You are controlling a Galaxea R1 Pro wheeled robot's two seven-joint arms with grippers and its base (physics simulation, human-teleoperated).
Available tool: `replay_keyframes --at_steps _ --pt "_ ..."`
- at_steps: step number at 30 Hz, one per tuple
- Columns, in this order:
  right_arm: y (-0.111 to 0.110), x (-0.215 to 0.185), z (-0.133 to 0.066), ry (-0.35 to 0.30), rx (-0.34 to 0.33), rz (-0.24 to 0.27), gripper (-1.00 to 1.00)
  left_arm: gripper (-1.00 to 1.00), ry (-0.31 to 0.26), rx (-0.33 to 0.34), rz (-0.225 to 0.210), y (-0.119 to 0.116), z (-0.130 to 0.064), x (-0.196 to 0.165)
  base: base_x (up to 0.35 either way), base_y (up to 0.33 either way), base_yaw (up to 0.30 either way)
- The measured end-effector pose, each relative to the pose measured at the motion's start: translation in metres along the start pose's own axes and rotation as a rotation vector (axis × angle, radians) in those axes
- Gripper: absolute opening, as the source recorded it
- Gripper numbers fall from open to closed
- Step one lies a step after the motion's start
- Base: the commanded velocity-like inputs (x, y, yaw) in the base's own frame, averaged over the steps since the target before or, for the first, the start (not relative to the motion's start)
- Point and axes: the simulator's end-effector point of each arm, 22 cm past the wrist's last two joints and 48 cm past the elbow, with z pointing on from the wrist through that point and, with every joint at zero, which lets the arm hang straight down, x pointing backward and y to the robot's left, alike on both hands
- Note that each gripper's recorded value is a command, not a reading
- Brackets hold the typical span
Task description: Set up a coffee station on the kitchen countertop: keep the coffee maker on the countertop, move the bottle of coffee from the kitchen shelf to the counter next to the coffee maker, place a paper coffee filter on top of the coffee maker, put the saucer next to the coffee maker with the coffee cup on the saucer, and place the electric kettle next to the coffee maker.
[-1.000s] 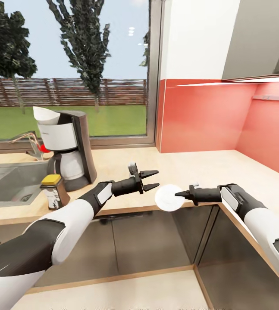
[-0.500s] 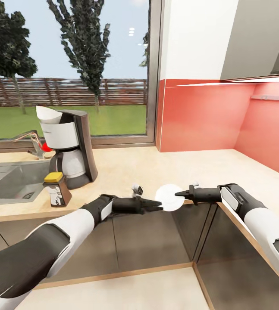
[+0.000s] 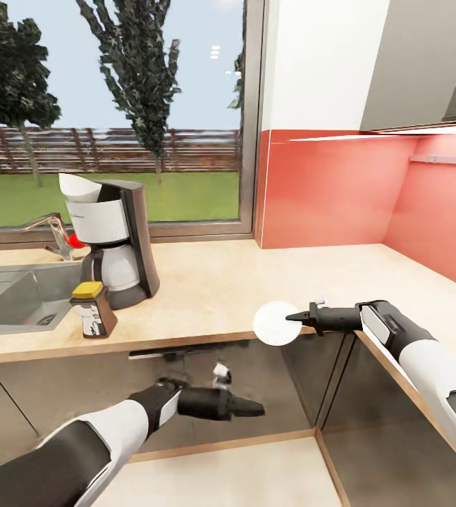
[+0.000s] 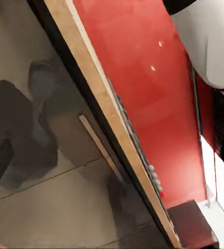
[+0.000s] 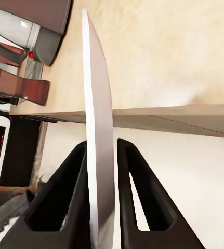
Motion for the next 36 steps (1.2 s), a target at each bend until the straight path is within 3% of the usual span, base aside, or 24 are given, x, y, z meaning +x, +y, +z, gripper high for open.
replay_keyframes --at_steps 3,4,7,8,9,11,14,15,16,17,19,21,24,36 --pt "0.0 0.0 0.0 0.0 0.0 0.0 -1.0 1.0 -0.026 -0.04 -0.081 0.026 -0.026 0.04 0.0 0.0 0.0" --pt "0.0 0.0 0.0 0.0 -0.001 0.0 -1.0 1.0 -0.048 -0.07 -0.124 0.042 -0.047 0.067 0.0 0.0 0.0" --pt "-0.001 -0.001 -0.002 -0.002 0.003 0.0 -1.0 1.0 -0.07 -0.125 -0.17 0.061 -0.081 0.105 0.0 0.0 0.0" --pt "-0.002 -0.001 -0.004 -0.005 0.006 0.0 -1.0 1.0 -0.094 -0.171 -0.197 0.072 -0.111 0.135 0.0 0.0 0.0" --pt "-0.003 -0.002 -0.005 -0.006 0.007 0.001 -1.0 1.0 -0.097 -0.223 -0.25 0.083 -0.138 0.175 0.0 0.0 0.0" --pt "-0.004 -0.002 -0.006 -0.007 0.008 0.001 -1.0 1.0 -0.108 -0.271 -0.285 0.088 -0.167 0.23 0.0 0.0 0.0" --pt "-0.004 -0.002 -0.007 -0.008 0.008 0.001 -1.0 1.0 -0.158 -0.326 -0.328 0.087 -0.198 0.283 0.0 0.0 0.0" --pt "-0.004 -0.003 -0.007 -0.009 0.008 0.001 -1.0 1.0 -0.222 -0.353 -0.343 0.086 -0.214 0.301 0.0 0.0 0.0" --pt "-0.004 -0.003 -0.007 -0.009 0.008 0.001 -1.0 1.0 -0.35 -0.394 -0.38 0.082 -0.237 0.328 0.0 0.0 0.0" --pt "-0.004 -0.003 -0.007 -0.009 0.008 0.0 -1.0 1.0 -0.401 -0.411 -0.39 0.08 -0.245 0.336 0.0 0.0 0.0" --pt "-0.003 -0.003 -0.007 -0.009 0.007 0.0 -1.0 1.0 -0.578 -0.463 -0.407 0.075 -0.27 0.355 0.0 0.0 0.0" --pt "-0.002 -0.003 -0.007 -0.01 0.005 -0.001 -1.0 1.0 -0.652 -0.496 -0.402 0.072 -0.282 0.366 0.0 0.0 0.0" --pt "-0.001 -0.004 -0.006 -0.011 0.002 -0.002 -1.0 1.0 -0.697 -0.52 -0.395 0.069 -0.289 0.374 0.0 0.0 0.0" --pt "0.014 -0.006 -0.003 -0.012 -0.039 -0.027 -1.0 1.0 -0.745 -0.549 -0.416 0.062 -0.295 0.395 0.0 0.0 0.0"
